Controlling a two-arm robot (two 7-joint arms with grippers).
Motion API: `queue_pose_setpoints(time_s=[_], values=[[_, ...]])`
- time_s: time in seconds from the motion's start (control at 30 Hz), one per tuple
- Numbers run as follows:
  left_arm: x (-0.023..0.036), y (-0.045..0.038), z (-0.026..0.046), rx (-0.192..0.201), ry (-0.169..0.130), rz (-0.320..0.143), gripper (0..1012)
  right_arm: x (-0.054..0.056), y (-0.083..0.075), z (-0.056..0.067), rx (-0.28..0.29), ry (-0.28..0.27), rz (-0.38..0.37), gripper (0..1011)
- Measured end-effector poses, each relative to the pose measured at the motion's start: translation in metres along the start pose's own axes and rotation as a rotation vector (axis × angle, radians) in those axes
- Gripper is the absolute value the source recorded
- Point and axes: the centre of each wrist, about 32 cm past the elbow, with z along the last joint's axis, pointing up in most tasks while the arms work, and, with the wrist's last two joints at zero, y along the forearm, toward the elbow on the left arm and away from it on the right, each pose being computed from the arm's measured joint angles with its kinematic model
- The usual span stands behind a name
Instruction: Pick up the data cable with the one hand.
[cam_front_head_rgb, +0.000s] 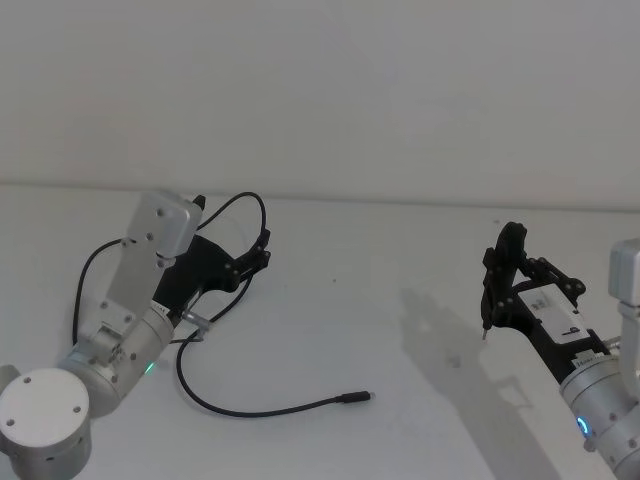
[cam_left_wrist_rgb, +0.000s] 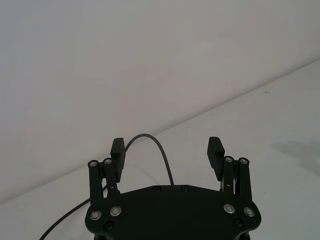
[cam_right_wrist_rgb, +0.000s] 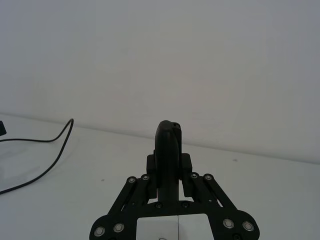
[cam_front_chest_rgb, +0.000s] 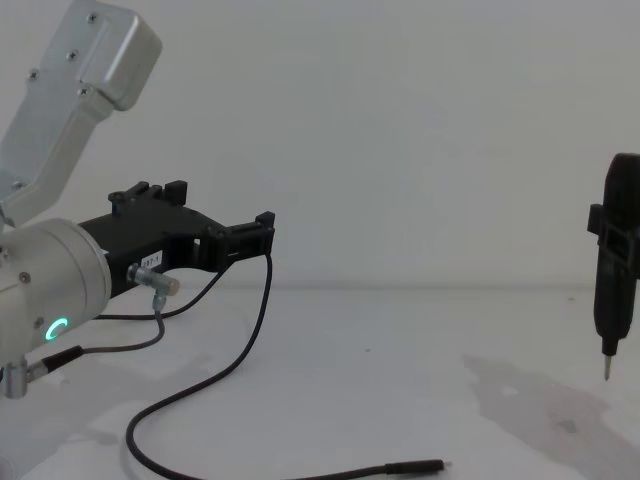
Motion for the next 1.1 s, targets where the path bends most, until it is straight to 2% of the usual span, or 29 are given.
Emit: queue_pose_setpoints(time_s=[1.1], values=[[-0.0001,0.0000,0.0002,0.000,0.000,0.000,1001,0.0000,0.0000,0.0000,0.000,0.000,0.000,268]])
